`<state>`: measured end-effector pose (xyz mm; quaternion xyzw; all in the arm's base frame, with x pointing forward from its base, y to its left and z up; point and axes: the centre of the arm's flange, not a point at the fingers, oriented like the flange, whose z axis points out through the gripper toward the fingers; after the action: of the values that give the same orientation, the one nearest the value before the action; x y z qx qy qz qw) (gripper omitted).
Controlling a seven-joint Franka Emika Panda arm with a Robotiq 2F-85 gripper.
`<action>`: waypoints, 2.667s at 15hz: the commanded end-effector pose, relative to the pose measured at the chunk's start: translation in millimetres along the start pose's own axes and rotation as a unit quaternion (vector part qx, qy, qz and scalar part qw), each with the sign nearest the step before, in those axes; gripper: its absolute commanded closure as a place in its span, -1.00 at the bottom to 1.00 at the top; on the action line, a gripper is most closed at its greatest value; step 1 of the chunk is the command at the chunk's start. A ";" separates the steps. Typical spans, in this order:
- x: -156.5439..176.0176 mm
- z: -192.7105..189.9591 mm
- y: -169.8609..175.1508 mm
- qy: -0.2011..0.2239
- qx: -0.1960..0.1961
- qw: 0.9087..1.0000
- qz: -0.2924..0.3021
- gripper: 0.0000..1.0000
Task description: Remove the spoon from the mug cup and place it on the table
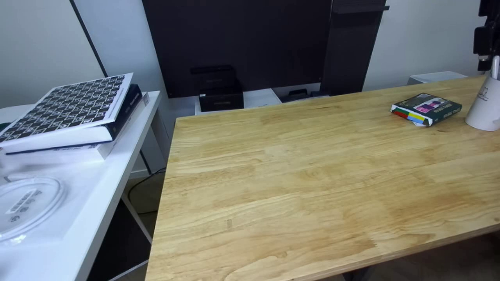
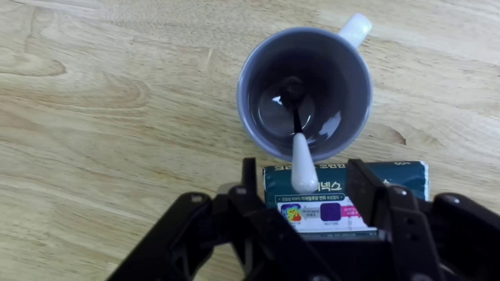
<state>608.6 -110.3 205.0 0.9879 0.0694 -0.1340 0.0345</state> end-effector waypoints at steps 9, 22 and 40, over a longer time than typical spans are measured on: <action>-9.0 -21.9 -6.1 -0.005 -0.011 1.000 0.005 0.92; -49.7 -228.1 -64.0 0.061 -0.075 0.995 -0.026 0.92; -34.8 -55.0 -185.6 0.131 0.094 0.954 -0.252 0.92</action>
<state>560.4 80.3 281.4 0.9452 0.3137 0.0077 -0.0905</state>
